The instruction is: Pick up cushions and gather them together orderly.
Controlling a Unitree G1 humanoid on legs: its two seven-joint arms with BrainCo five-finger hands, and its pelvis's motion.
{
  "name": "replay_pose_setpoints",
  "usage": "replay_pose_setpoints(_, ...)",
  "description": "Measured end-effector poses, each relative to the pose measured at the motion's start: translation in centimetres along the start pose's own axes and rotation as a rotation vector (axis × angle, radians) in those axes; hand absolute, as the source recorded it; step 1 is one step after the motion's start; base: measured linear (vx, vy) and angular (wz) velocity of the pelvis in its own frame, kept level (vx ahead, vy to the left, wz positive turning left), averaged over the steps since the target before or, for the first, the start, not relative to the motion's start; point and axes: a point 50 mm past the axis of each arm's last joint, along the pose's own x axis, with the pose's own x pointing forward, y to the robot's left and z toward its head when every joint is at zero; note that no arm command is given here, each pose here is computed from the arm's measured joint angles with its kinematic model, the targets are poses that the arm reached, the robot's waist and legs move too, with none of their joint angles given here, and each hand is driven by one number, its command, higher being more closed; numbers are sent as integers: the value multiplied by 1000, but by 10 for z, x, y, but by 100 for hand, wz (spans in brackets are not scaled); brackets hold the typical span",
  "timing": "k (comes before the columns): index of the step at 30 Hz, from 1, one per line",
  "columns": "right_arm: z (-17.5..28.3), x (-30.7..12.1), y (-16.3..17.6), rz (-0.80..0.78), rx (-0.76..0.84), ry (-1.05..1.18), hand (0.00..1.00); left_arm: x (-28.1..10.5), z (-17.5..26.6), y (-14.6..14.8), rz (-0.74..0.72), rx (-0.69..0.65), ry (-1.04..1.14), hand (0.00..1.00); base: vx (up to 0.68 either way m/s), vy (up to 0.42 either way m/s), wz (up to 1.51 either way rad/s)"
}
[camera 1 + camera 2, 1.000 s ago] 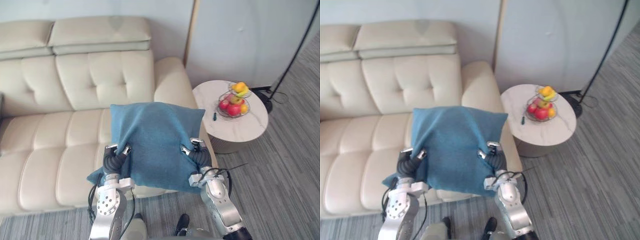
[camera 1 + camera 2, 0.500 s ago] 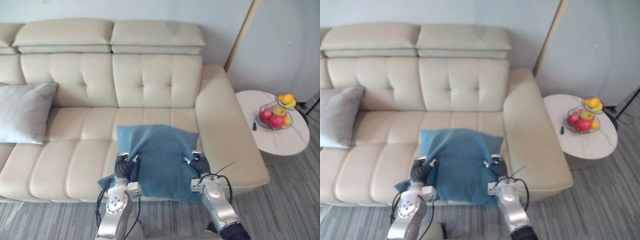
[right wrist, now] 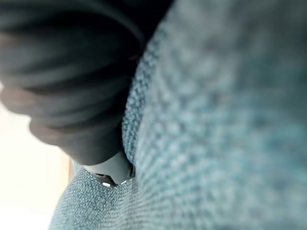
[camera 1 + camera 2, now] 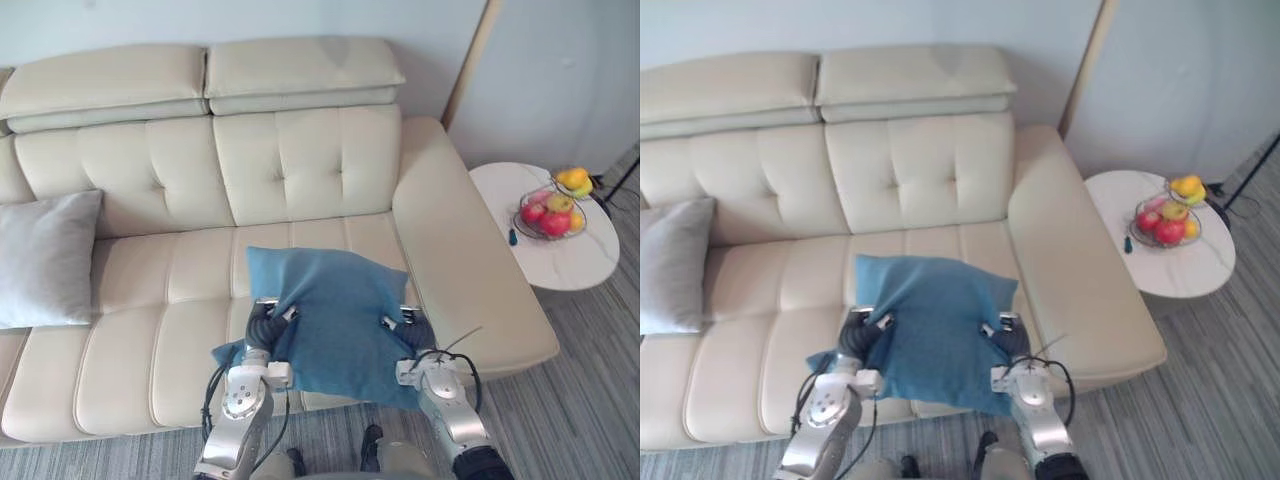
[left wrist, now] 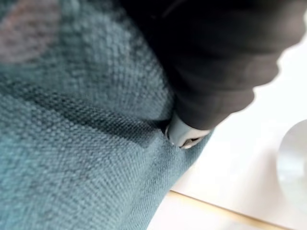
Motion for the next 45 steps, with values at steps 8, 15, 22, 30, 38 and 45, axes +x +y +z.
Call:
replay_pose_setpoints(8, 17, -1, -2, -55, 57, -74, 100, 2, 14, -8, -28, -9, -63, 100, 62, 112, 9)
replay_pose_setpoints(15, 7, 1, 5, -45, 51, -27, 100, -1, 11, -3, -39, 39, -46, 100, -2, 11, -1)
replay_pose_setpoints(22, 53, 41, 19, -61, 3, -180, 100, 34, 46, -10, 1, 86, -192, 100, -99, -51, -13)
replay_pose_setpoints(30, 204, 82, 28, -161, 84, -631, 100, 97, 188, -43, 47, 153, -689, 100, -174, -39, 3)
replay_pose_setpoints(38, 335, 84, 27, -333, 181, -916, 100, 117, 317, -75, 136, 222, -996, 100, -46, -4, 9)
replay_pose_setpoints(45, 371, 80, 29, -460, 225, -939, 0, 123, 346, -74, 248, 223, -1002, 0, 26, -13, 1)
